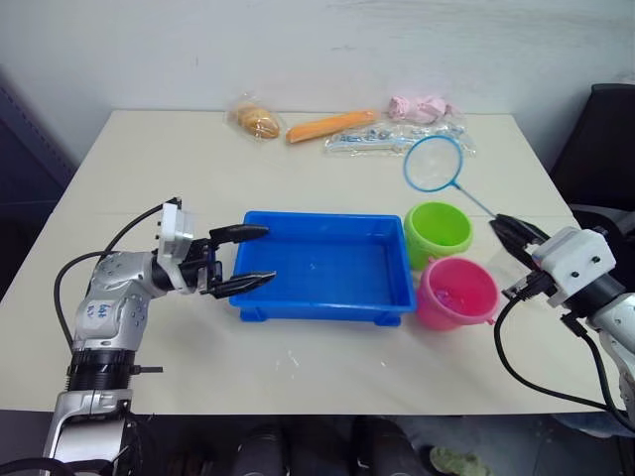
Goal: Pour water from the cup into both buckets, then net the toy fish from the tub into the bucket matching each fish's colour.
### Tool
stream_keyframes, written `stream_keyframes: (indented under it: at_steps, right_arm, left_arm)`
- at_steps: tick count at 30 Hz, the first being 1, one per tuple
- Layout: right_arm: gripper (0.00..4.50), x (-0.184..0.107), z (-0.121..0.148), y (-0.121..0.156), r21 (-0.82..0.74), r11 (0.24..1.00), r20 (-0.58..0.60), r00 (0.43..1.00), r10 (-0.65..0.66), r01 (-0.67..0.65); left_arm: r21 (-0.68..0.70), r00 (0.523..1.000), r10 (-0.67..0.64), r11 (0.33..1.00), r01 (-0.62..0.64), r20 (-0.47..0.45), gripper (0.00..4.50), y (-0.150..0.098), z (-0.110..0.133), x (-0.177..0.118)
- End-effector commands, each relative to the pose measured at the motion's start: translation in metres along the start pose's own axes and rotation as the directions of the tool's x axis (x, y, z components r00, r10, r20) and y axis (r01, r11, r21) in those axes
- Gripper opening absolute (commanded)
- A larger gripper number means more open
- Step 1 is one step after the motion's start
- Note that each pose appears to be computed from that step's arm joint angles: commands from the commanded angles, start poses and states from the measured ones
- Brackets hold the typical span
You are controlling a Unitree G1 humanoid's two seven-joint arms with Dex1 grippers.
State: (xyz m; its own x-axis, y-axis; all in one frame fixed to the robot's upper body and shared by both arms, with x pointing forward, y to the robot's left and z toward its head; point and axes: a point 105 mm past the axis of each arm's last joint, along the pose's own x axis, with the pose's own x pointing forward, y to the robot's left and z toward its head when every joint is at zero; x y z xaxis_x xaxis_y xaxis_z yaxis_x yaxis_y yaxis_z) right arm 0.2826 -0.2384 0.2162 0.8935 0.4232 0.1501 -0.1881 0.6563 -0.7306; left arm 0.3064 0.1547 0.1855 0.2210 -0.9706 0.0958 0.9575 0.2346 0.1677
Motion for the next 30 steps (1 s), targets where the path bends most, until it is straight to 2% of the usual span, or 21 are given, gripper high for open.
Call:
stream_keyframes:
  at_steps: [1,4,7,9,11,14,16,18,22,25,28,30]
  right_arm:
    - [0.00,0.000,0.055,0.051,0.209,0.889,0.184,0.909,0.373,-0.407]
    - [0.00,-0.002,0.069,0.072,0.290,0.791,0.266,0.839,0.474,-0.539]
    - [0.00,-0.014,0.076,0.106,0.337,0.633,0.312,0.717,0.623,-0.697]
    - [0.00,-0.021,0.068,0.134,0.301,0.566,0.293,0.639,0.712,-0.768]
    - [0.00,-0.028,0.059,0.156,0.202,0.518,0.254,0.555,0.792,-0.831]
    - [0.00,-0.025,0.059,0.171,0.276,0.482,0.305,0.552,0.776,-0.831]
    - [0.00,-0.031,0.051,0.186,0.293,0.432,0.305,0.512,0.803,-0.853]
    - [0.00,-0.033,0.041,0.200,0.335,0.404,0.311,0.505,0.805,-0.851]
    - [0.00,-0.030,0.022,0.224,0.366,0.390,0.294,0.502,0.814,-0.845]
    - [0.00,-0.021,0.018,0.230,0.374,0.411,0.303,0.529,0.793,-0.831]
    - [0.00,-0.021,0.013,0.237,0.344,0.404,0.304,0.507,0.807,-0.848]
    - [0.00,-0.016,0.007,0.239,0.353,0.406,0.306,0.514,0.801,-0.843]
  left_arm:
    - [0.012,0.980,-0.192,0.981,0.192,0.043,4.41,-0.045,0.030,-0.018]
    - [-0.013,0.955,-0.292,0.956,0.292,-0.047,4.41,-0.071,0.024,-0.031]
    - [-0.005,0.939,-0.308,0.950,0.311,-0.155,4.41,-0.075,0.015,-0.045]
    - [0.000,0.932,-0.295,0.953,0.302,-0.208,4.41,-0.077,0.008,-0.052]
    - [-0.031,0.921,-0.307,0.951,0.308,-0.241,4.41,-0.084,0.002,-0.057]
    - [-0.089,0.889,-0.356,0.934,0.345,-0.289,4.41,-0.097,-0.009,-0.064]
    - [-0.100,0.889,-0.354,0.935,0.339,-0.290,4.41,-0.098,-0.011,-0.065]
    - [-0.109,0.892,-0.348,0.938,0.331,-0.290,4.41,-0.099,-0.013,-0.065]
    - [-0.124,0.892,-0.345,0.938,0.323,-0.291,4.41,-0.101,-0.017,-0.064]
    - [-0.126,0.893,-0.344,0.939,0.320,-0.291,4.41,-0.102,-0.019,-0.063]
    - [-0.120,0.889,-0.349,0.937,0.328,-0.295,4.41,-0.103,-0.020,-0.062]
    - [-0.116,0.891,-0.342,0.940,0.322,-0.298,4.41,-0.102,-0.020,-0.061]
